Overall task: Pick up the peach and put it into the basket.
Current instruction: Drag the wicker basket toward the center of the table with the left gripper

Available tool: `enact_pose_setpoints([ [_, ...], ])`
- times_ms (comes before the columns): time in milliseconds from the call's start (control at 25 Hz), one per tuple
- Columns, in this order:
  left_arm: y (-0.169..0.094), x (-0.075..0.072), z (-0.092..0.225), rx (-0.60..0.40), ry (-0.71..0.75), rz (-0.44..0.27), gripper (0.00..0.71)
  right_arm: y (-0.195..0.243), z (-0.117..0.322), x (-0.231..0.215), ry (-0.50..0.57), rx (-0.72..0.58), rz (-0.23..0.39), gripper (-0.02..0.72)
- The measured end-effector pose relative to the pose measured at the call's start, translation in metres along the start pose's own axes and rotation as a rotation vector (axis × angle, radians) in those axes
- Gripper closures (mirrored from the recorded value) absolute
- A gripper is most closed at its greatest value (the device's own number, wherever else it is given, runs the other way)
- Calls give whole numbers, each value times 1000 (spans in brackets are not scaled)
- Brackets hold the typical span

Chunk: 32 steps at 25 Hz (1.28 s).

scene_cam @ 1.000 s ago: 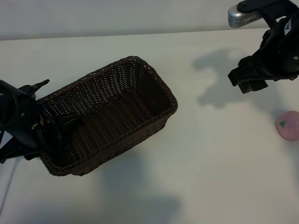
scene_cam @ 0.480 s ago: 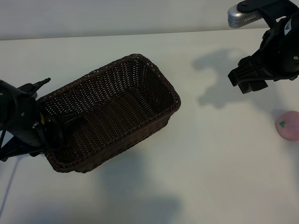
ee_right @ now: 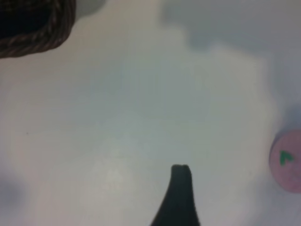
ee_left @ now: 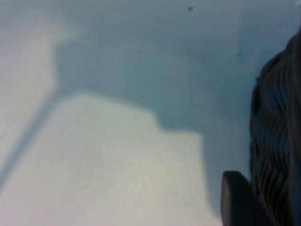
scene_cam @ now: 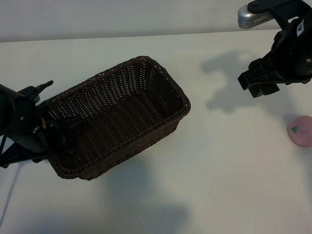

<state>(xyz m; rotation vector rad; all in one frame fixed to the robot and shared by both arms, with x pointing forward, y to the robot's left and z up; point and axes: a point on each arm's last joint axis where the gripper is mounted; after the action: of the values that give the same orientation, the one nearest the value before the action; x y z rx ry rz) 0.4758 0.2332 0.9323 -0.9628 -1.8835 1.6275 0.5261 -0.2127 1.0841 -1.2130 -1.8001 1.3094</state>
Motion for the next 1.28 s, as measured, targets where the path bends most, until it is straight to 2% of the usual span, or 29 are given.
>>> enact_pose_setpoints([
  [200, -17, 0, -1, -32, -11, 69, 548, 0, 0, 0, 0, 0, 0, 108],
  [560, -44, 5, -2, -92, -9, 161, 553, 0, 0, 0, 0, -1, 0, 108],
  [800, -48, 5, -2, -101, 9, 185, 553, 0, 0, 0, 0, -2, 0, 108],
  [920, -56, -2, -5, -96, 46, 213, 553, 0, 0, 0, 0, -2, 0, 108],
  [1120, -86, -25, -19, -122, 117, 303, 553, 0, 0, 0, 1, 1, 0, 108],
  [1280, -95, -34, -36, -118, 167, 296, 553, 0, 0, 0, 0, 1, 0, 108],
])
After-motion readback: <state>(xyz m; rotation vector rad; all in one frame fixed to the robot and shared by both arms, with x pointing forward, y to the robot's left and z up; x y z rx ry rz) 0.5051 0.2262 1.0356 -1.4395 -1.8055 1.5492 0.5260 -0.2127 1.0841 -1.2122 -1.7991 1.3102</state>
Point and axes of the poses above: a point on each arm's last joint axis where the gripper is mounted, y pointing out along that axis toward the gripper, x along the wrist's bending axis when the last joint is at zero, z = x × y, and after that the axes turned 10 degrees about -y, right-handed
